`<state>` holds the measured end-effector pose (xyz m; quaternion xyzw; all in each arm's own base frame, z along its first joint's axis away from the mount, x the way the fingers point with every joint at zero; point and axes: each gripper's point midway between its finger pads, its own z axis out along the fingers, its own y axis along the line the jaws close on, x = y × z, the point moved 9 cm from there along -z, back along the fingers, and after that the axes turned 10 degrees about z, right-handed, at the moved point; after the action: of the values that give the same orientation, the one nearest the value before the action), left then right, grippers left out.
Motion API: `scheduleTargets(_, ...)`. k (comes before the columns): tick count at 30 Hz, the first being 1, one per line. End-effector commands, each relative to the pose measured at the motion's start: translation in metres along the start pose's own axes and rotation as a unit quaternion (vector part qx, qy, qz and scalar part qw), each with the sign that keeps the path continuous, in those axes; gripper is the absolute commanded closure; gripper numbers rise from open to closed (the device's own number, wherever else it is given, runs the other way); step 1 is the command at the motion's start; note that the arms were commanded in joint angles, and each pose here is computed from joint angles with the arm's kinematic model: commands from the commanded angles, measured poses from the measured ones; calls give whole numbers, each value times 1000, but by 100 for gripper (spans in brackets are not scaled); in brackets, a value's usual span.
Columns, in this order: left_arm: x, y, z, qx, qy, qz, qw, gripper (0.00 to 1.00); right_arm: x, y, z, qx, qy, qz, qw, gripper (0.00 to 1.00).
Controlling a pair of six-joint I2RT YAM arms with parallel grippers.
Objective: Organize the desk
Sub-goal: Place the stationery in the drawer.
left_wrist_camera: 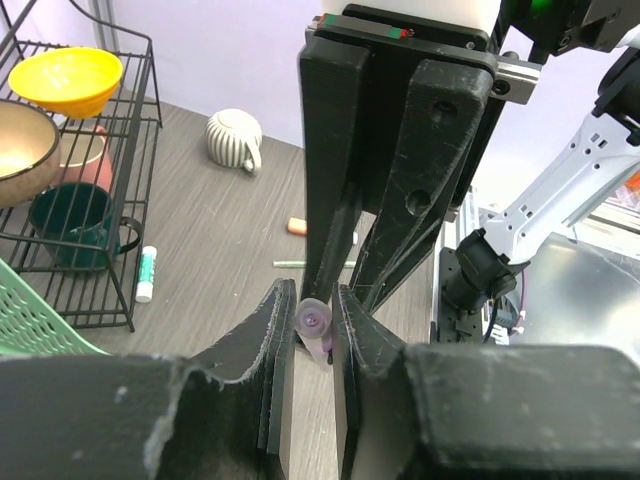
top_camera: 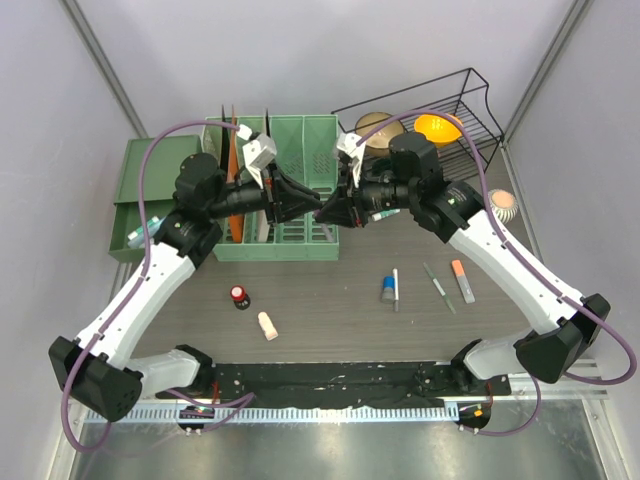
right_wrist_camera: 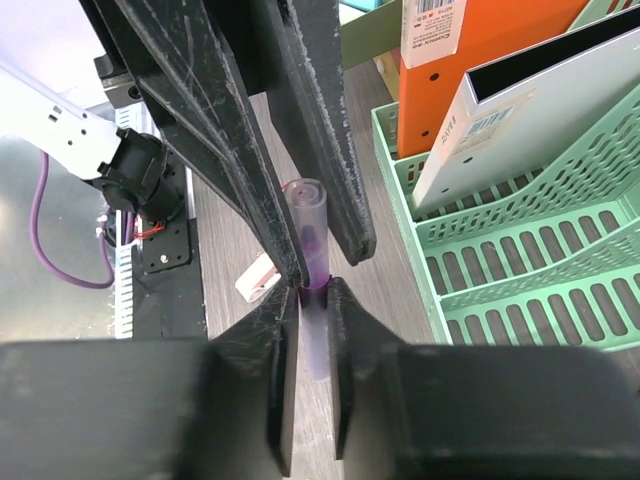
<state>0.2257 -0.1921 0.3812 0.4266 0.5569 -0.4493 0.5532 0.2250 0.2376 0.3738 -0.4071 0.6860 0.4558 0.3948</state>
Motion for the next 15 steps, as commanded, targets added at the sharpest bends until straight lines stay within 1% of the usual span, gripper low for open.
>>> scheduleTargets(1,-13,-1,-3,-7,-28,34,999,100,-12,4,-1,1,-20,-7,1000,74)
scheduleTargets(2,-13,-1,-4,-14,-28,34,999,100,-11,3,-2,6,-20,-6,1000,69)
scheduleTargets(3,-14,-2,-5,-16,-28,37,999,100,-10,2,-2,9,-18,-6,1000,66)
scheduleTargets(4,-16,-2,-7,-20,-26,44,998,100,-9,2,-2,10,-16,-6,1000,60)
scheduleTargets(6,-17,-4,-10,-28,-18,46,998,100,-6,1,-3,23,-12,-8,1000,53)
scheduleTargets(7,-21,-5,-11,-30,-21,61,997,100,-2,-2,-3,32,-8,-5,999,46)
scheduleTargets(13,-27,-7,-22,-54,-6,68,996,100,10,-8,-9,75,3,-16,997,32)
scheduleTargets(15,-30,-7,-26,-63,-3,79,995,100,12,-8,-12,88,7,-21,996,30)
